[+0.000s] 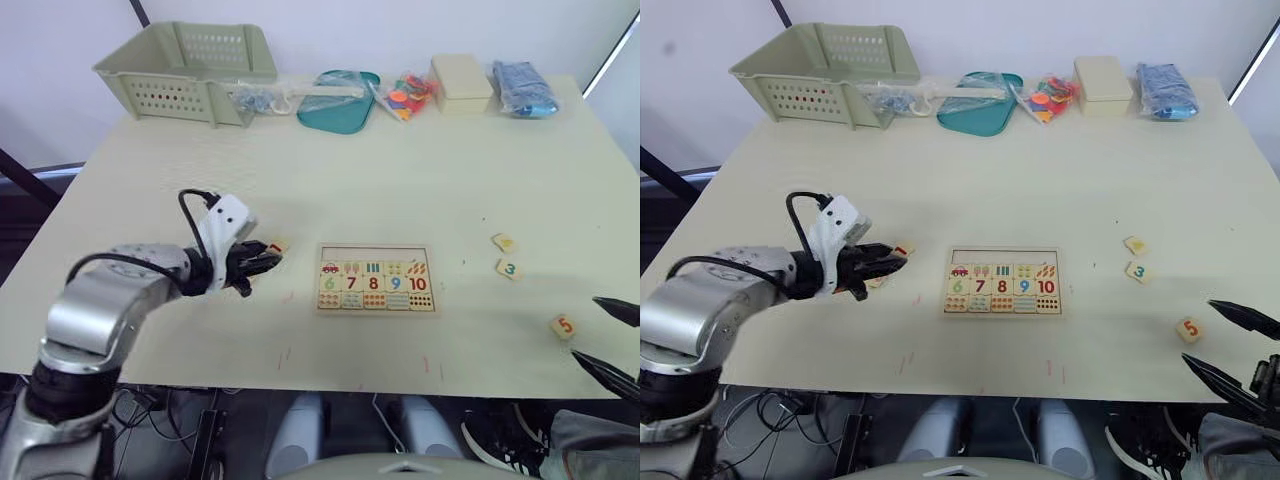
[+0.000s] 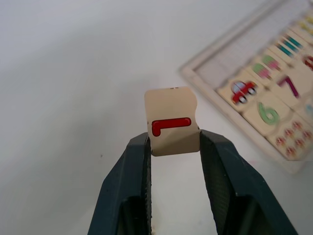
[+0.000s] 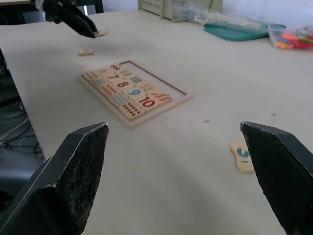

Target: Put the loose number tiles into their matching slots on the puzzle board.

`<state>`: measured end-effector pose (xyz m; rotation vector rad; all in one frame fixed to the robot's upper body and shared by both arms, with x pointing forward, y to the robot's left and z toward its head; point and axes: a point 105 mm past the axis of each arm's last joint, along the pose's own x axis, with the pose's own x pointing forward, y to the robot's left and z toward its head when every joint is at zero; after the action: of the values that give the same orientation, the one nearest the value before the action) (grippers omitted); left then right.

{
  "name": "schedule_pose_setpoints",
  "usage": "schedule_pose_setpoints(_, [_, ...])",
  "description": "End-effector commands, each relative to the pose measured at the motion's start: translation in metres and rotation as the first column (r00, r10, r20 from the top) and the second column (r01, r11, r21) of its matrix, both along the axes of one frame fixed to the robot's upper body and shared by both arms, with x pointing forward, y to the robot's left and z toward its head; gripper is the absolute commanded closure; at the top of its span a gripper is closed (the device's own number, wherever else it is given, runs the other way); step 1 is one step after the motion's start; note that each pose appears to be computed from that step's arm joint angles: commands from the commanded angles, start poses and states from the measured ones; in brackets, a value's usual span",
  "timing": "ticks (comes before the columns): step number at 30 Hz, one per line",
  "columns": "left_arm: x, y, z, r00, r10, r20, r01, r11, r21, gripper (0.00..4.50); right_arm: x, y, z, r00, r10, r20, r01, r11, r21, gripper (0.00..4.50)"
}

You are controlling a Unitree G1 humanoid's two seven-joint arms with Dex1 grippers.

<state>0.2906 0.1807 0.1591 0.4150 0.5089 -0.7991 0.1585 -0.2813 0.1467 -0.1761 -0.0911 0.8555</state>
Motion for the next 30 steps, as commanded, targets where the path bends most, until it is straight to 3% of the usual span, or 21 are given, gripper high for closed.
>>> schedule_pose_setpoints(1, [0.002,-0.010,0.019,0.972,-0.232,0.042,0.229,0.972,0.052,3.55,-0.002,0.006,0.009,0.998,-0.009,0.061,0.011,0.999,-0.032,0.00])
schedule_pose_setpoints(5, [0.010,-0.018,0.026,0.921,-0.390,0.004,0.386,0.914,0.122,3.55,-0.015,-0.002,0.009,0.998,0.002,0.065,0.000,0.999,-0.036,0.00])
schedule_pose_setpoints(11, [0.022,-0.030,0.031,0.865,-0.490,-0.108,0.502,0.840,0.208,3.55,-0.025,-0.003,0.005,0.999,0.049,-0.012,-0.049,0.999,0.005,0.00])
schedule_pose_setpoints(17, [0.032,-0.049,0.035,0.814,-0.535,-0.226,0.580,0.762,0.287,3.55,-0.024,0.001,0.003,0.998,0.056,-0.010,-0.056,0.998,0.017,0.00])
schedule_pose_setpoints(30, [0.051,-0.067,0.019,0.781,-0.547,-0.302,0.624,0.656,0.425,3.55,-0.018,0.010,-0.002,0.998,0.070,0.011,-0.070,0.997,0.026,0.00])
